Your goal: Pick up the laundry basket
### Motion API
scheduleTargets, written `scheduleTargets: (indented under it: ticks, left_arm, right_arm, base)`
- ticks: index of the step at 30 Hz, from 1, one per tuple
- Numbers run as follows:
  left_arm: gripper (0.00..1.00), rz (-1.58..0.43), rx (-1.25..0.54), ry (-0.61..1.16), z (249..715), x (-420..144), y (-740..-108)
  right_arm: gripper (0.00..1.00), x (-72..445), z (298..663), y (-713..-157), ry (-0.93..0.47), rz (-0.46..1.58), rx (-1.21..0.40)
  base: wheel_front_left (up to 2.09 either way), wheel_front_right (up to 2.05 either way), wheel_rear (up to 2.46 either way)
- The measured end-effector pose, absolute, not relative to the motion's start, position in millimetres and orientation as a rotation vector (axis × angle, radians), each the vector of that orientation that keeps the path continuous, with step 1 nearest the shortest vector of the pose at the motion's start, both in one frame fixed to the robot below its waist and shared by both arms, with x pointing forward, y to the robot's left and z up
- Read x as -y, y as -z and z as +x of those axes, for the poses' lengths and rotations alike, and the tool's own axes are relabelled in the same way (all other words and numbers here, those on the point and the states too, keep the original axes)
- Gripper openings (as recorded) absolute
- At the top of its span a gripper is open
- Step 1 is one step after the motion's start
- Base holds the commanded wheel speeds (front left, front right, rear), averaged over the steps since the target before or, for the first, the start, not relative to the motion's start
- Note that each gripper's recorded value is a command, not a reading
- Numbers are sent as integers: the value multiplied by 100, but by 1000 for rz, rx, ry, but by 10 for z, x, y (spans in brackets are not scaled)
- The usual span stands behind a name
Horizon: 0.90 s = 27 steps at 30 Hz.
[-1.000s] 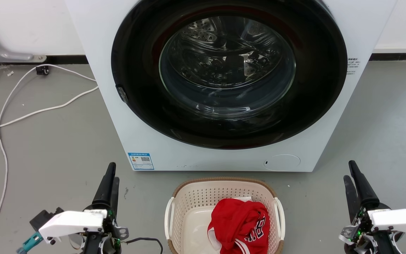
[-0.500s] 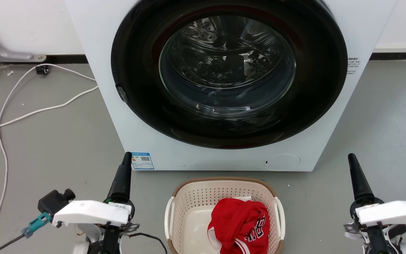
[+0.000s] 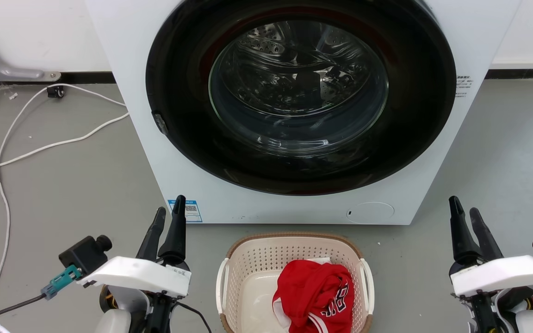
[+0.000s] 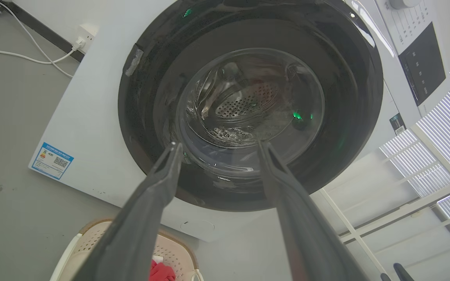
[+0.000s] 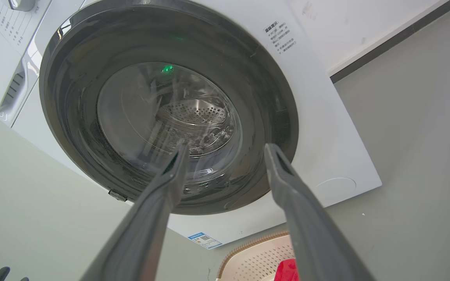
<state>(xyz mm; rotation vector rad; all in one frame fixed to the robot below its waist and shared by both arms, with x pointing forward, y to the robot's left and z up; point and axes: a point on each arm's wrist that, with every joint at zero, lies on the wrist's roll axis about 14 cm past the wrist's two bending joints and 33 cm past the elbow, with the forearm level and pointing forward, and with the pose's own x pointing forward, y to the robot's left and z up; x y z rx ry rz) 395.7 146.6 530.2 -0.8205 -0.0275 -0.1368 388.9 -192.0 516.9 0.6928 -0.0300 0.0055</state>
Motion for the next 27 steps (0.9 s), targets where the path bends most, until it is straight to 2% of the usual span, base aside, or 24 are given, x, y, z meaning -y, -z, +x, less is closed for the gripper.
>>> scheduleTargets:
  ticks: [27]
  left_arm:
    - [100, -430, 71, 218, 4018, -1268, -5358]
  right_arm:
    - [100, 1831, 3916, -5210, -45, 354, 29]
  base:
    - [0, 0, 0]
